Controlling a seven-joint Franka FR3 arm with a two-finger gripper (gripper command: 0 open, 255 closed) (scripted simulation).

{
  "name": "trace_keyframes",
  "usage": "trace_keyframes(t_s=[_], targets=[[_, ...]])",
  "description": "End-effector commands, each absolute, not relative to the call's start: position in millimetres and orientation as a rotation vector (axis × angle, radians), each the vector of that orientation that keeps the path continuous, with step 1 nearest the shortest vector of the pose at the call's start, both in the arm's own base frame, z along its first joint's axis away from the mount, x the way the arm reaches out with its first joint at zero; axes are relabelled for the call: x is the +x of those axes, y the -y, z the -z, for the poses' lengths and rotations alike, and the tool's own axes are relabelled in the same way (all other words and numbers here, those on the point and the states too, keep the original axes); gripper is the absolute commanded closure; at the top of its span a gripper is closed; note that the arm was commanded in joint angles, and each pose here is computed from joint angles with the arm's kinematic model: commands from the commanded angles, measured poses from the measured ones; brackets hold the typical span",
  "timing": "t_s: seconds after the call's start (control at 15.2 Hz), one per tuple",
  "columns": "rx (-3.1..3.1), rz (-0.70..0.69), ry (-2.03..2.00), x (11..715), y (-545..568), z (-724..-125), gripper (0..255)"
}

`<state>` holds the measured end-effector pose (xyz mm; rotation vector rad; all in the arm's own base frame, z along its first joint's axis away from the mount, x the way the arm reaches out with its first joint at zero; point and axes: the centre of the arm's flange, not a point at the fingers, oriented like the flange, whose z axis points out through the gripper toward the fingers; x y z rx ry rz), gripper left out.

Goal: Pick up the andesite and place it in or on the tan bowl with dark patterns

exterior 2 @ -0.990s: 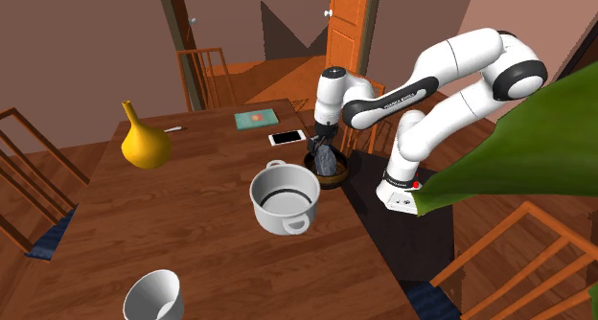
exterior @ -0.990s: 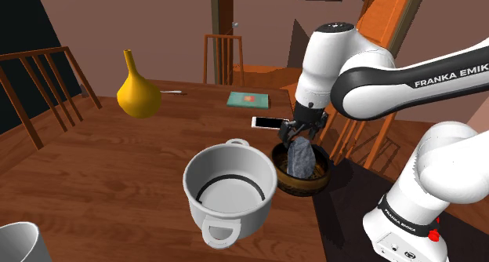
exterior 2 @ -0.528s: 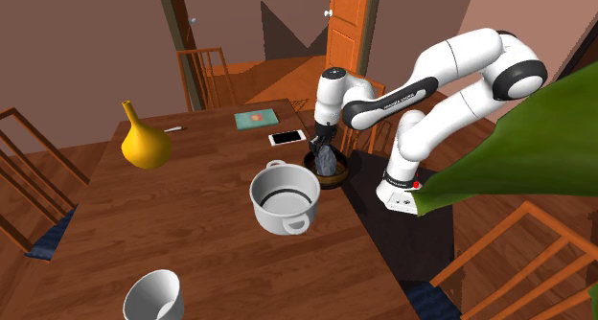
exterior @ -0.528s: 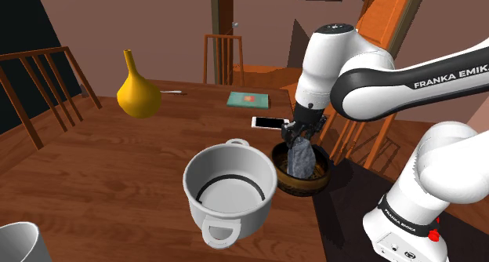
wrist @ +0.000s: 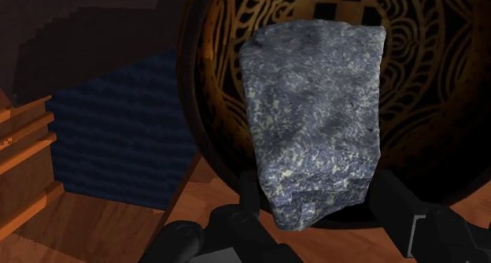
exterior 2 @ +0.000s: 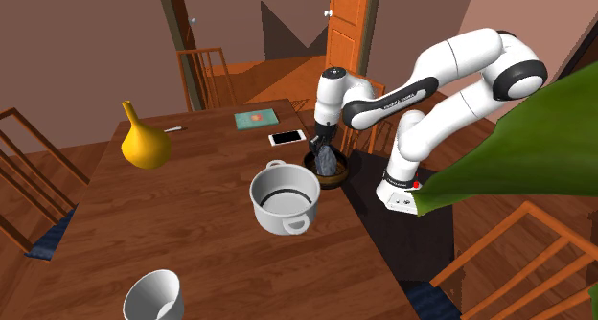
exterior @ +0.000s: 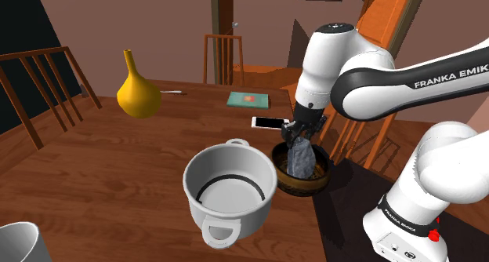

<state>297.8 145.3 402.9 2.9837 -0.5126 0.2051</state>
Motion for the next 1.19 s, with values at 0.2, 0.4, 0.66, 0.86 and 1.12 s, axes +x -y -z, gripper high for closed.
trace_keyframes(t_s=[0.2,0.4,0.66,0.86,1.12], targets=[[2.983,-0.201,0.512,297.7,-145.5,-417.6,255],[2.983,-0.201,0.512,297.7,-145.5,-433.4,255],[2.983,-0.201,0.512,297.7,-145.5,-454.5,255],[2.983,-0.201,0.512,297.7,-145.5,-470.4,255],[2.983,-0.201,0.512,297.7,-145.5,-491.5,255]])
